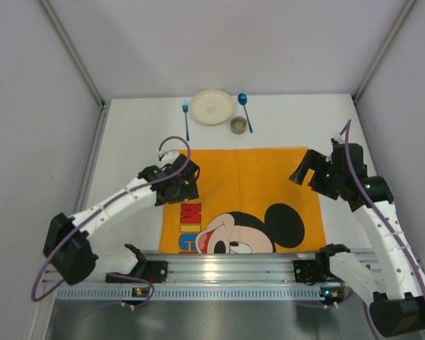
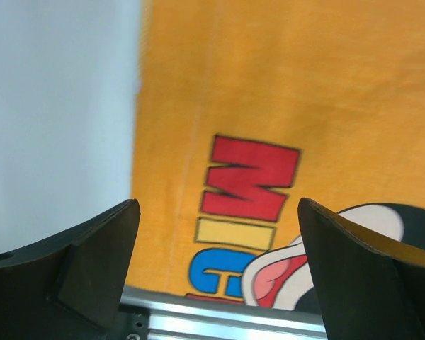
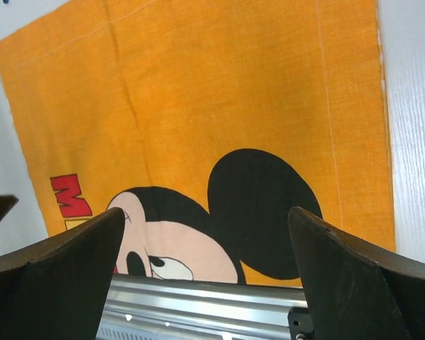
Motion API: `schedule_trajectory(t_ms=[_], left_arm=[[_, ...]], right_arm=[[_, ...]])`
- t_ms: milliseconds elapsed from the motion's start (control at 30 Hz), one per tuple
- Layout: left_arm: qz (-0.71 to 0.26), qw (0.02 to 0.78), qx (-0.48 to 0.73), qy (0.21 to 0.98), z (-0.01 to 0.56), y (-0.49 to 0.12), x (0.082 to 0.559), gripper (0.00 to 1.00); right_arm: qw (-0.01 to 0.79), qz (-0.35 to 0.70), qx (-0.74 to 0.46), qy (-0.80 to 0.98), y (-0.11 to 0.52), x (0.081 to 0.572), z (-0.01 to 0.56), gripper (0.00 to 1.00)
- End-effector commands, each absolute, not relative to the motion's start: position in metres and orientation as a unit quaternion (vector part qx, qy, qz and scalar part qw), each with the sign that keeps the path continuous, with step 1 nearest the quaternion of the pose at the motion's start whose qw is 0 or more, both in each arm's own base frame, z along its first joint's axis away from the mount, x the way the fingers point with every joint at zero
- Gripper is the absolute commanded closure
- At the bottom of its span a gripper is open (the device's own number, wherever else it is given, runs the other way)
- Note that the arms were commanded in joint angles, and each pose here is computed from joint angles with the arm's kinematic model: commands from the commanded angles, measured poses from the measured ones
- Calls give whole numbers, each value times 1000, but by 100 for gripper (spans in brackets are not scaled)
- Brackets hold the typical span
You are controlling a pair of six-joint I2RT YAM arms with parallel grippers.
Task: Set the dinner table for one person
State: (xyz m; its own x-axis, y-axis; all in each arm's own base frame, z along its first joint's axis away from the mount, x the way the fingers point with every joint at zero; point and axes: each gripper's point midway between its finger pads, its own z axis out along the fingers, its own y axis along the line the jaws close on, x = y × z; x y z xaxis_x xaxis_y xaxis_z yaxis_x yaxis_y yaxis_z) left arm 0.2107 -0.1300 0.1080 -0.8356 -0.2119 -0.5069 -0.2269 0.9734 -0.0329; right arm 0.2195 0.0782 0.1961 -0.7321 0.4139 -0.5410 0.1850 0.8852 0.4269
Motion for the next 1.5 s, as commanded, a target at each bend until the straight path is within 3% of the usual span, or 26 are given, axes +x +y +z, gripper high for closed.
schedule_trajectory(t_ms=[0, 167, 300, 467, 700, 900, 1067, 1467], left_arm=[[-41, 290, -54, 955, 116, -190, 267, 1], [5, 232, -3, 973, 74, -218, 300, 2], [-23, 220, 5, 975, 48, -231, 333, 1], [-21, 176, 7, 984, 10, -214, 357, 2], [-13, 153, -23, 988, -16, -156, 383, 3], [-17, 158, -33, 987, -10, -124, 394, 2], [-59, 177, -38, 982, 23, -138, 398, 2], [-103, 198, -70, 972, 92, -138, 358, 2]], right_arm=[[338, 196, 126, 912, 91, 234, 208, 0], [350, 205, 107, 908, 102, 270, 225, 0], [350, 194, 97, 911, 107, 309, 236, 0], [372, 180, 85, 907, 110, 355, 262, 0], [327, 182, 87, 923, 137, 419, 226, 3], [292, 205, 64, 932, 197, 464, 191, 4], [276, 222, 80, 932, 234, 503, 163, 8], [310, 162, 143, 926, 236, 563, 113, 22]])
